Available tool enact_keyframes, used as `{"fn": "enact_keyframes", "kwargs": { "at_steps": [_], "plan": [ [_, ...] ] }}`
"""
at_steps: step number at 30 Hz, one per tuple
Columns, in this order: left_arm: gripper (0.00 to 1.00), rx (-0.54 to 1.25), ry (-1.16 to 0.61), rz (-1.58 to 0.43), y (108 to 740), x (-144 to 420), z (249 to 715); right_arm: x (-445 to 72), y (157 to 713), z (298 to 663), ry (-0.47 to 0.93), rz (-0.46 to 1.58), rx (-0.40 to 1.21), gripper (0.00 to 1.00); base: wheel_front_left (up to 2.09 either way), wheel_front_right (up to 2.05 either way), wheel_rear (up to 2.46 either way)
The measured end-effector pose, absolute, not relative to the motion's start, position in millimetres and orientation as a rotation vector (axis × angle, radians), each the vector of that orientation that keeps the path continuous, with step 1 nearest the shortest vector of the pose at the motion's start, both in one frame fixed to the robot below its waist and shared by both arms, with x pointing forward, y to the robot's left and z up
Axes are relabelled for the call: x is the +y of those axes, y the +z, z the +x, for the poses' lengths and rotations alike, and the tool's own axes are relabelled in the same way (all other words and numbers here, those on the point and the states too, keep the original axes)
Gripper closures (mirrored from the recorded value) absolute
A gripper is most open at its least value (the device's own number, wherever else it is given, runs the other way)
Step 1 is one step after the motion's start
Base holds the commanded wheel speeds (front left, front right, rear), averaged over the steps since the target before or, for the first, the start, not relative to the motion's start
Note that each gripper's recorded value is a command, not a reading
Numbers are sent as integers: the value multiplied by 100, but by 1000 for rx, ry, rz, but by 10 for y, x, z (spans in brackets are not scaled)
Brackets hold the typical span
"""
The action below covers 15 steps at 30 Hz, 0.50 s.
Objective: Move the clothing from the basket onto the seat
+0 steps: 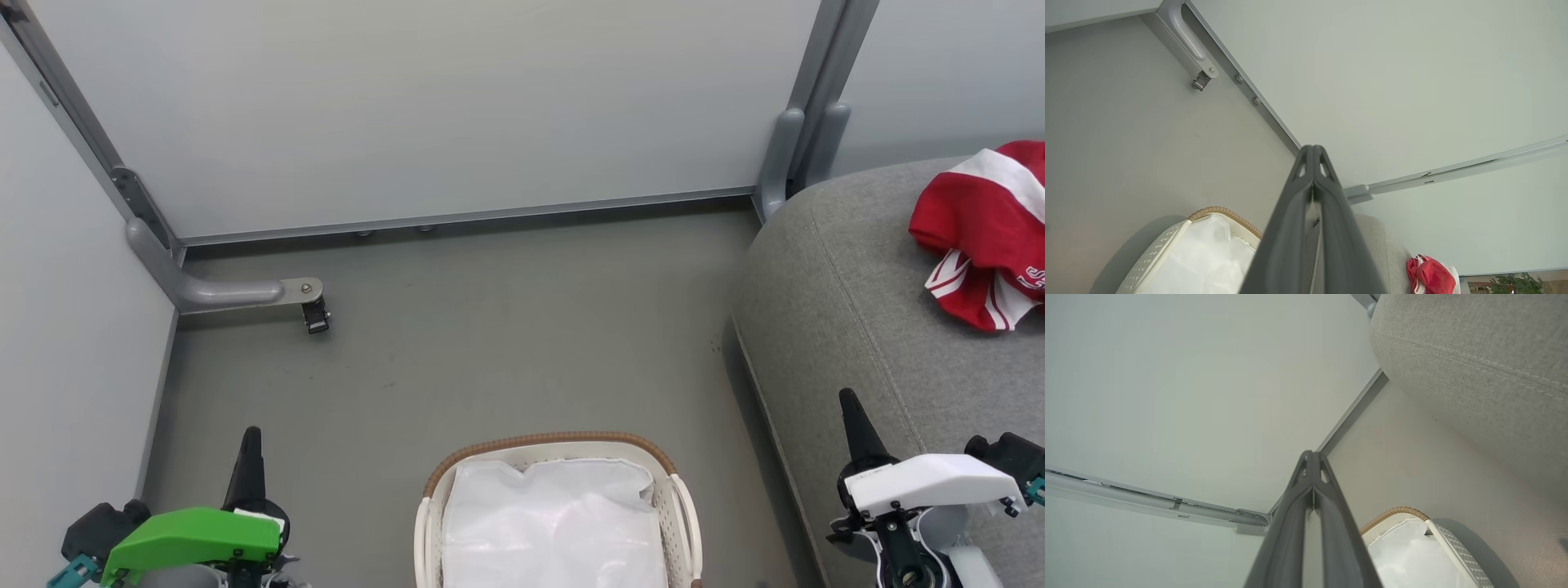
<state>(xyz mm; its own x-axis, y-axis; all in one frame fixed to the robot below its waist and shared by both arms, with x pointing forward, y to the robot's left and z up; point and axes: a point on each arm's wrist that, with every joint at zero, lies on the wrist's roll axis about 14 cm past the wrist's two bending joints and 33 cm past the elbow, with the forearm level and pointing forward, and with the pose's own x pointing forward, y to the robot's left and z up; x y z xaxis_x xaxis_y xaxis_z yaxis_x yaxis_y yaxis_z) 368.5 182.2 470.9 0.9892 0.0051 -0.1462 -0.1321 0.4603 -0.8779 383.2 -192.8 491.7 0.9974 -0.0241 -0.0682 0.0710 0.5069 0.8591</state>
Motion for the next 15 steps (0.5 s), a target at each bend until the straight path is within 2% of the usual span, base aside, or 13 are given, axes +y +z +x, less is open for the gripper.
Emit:
{"fn": "enact_keyframes", "kwargs": {
  "at_steps": [15],
  "plan": [
    [100, 103, 75, -1228, 4805, 1867, 3736, -1952, 4965, 3842, -53, 1189, 39, 100, 0, 0, 0]
  ]
}}
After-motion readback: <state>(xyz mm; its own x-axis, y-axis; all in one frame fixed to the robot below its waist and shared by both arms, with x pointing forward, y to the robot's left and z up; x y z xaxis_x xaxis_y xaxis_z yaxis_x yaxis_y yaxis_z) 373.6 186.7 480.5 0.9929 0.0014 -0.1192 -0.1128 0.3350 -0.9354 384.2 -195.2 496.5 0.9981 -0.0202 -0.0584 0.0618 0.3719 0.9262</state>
